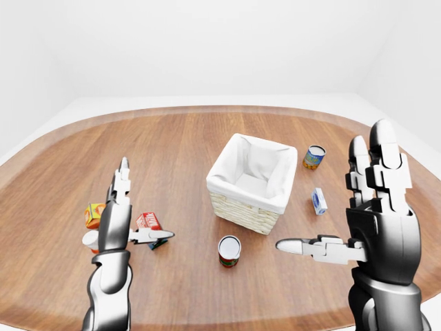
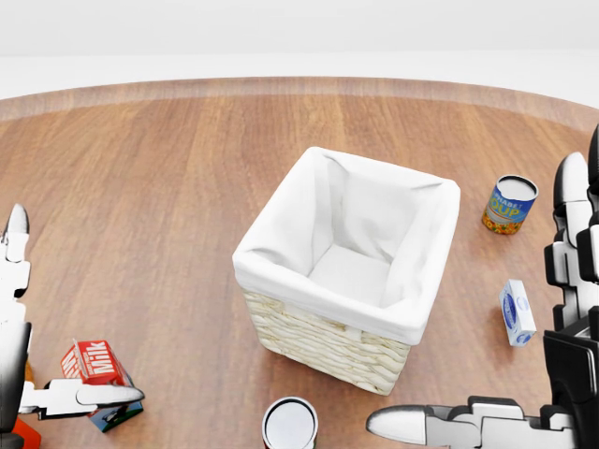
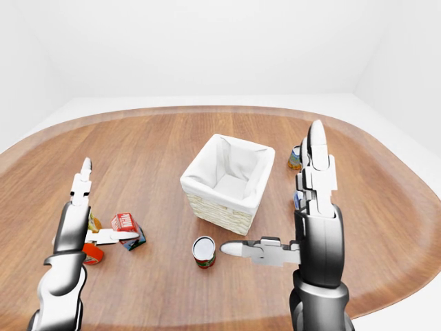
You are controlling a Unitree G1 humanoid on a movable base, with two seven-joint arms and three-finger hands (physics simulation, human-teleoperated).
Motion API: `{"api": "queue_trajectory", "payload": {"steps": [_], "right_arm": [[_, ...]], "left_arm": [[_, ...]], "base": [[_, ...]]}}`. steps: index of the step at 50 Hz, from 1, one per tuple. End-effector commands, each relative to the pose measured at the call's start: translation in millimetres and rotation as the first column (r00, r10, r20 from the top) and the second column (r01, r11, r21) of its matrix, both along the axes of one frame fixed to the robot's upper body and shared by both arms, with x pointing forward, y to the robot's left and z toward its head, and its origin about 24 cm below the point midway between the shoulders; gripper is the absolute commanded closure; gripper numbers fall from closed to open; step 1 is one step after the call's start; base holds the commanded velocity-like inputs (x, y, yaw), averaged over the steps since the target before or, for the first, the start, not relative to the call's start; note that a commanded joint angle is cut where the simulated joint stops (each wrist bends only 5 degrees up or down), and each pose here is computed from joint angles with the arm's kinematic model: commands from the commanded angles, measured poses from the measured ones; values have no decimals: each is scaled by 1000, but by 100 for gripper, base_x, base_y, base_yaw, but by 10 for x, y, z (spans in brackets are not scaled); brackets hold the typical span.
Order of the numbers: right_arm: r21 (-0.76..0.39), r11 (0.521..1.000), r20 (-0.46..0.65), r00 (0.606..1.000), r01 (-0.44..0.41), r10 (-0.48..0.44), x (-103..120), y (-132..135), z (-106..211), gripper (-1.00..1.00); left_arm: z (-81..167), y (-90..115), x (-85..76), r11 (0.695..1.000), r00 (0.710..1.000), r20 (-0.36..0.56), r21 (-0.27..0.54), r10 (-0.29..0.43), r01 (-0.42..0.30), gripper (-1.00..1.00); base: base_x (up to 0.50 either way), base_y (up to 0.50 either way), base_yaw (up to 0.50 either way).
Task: Pick the milk and place it in the basket.
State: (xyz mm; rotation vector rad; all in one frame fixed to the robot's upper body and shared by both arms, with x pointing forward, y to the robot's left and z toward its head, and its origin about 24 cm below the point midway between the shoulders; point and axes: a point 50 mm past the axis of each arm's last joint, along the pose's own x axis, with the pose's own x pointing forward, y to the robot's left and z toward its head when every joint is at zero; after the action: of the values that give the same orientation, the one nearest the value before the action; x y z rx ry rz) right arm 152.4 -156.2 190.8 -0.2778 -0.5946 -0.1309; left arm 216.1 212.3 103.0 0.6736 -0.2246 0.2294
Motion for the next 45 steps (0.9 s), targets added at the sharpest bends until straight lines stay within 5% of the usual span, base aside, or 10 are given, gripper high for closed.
{"api": "queue_trajectory", "payload": {"steps": [1,45], "right_arm": [[1,1000,3,1000,0,0,-6,0,5,-100],[3,1000,30,999,-16,16,-44,17,59,-100]], "left_arm": [[-189,32,68,1000,998,-63,-10,28,-29,-100],[-298,73,135,998,994,-90,9,61,-60,-100]], "base": [[0,0,0],[0,0,0]]}}
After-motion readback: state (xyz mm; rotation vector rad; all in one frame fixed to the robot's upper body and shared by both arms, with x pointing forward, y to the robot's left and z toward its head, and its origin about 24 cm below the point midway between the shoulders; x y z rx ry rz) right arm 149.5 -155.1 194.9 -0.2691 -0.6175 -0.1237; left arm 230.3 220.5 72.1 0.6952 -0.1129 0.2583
